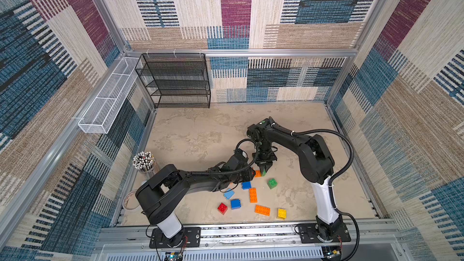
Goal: Assemble the letter p with lego
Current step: Assemble the lego brick with the lego brick.
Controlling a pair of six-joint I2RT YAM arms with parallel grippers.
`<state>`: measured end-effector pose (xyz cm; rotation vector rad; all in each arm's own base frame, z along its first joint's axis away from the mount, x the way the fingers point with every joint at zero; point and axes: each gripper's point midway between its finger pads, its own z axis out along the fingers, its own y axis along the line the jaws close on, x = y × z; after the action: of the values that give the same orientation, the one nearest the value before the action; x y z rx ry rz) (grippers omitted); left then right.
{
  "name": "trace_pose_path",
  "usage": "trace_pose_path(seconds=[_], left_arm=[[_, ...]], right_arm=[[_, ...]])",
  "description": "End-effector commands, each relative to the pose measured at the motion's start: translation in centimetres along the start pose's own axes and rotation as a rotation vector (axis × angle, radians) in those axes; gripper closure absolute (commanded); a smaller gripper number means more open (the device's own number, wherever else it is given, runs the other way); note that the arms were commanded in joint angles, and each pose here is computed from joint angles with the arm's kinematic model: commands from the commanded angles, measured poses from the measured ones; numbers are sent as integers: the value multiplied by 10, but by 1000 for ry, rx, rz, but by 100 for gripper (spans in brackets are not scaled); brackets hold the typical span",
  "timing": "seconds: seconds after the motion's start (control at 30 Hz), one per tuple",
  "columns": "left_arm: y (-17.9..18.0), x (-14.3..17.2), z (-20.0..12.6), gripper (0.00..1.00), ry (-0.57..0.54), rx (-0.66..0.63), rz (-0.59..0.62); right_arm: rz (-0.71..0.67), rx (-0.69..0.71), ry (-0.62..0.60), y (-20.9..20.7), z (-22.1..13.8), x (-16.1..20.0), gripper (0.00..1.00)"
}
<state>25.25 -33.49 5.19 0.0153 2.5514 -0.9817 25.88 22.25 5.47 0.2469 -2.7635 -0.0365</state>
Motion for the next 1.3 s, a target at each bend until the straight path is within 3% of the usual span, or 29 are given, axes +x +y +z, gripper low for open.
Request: trace_pose_path(seconds=[0.0,0.23,1.27], left_arm=[[6,4,2,69,15,-21,-7],[8,5,4,71,21,-30,-11],[7,3,4,73,21,-107,46]], right_arm=[[-9,6,-95,1,8,-31,100],[-26,-45,-102,11,8,-36,100],[14,-34,-144,-10,-11,-35,100]])
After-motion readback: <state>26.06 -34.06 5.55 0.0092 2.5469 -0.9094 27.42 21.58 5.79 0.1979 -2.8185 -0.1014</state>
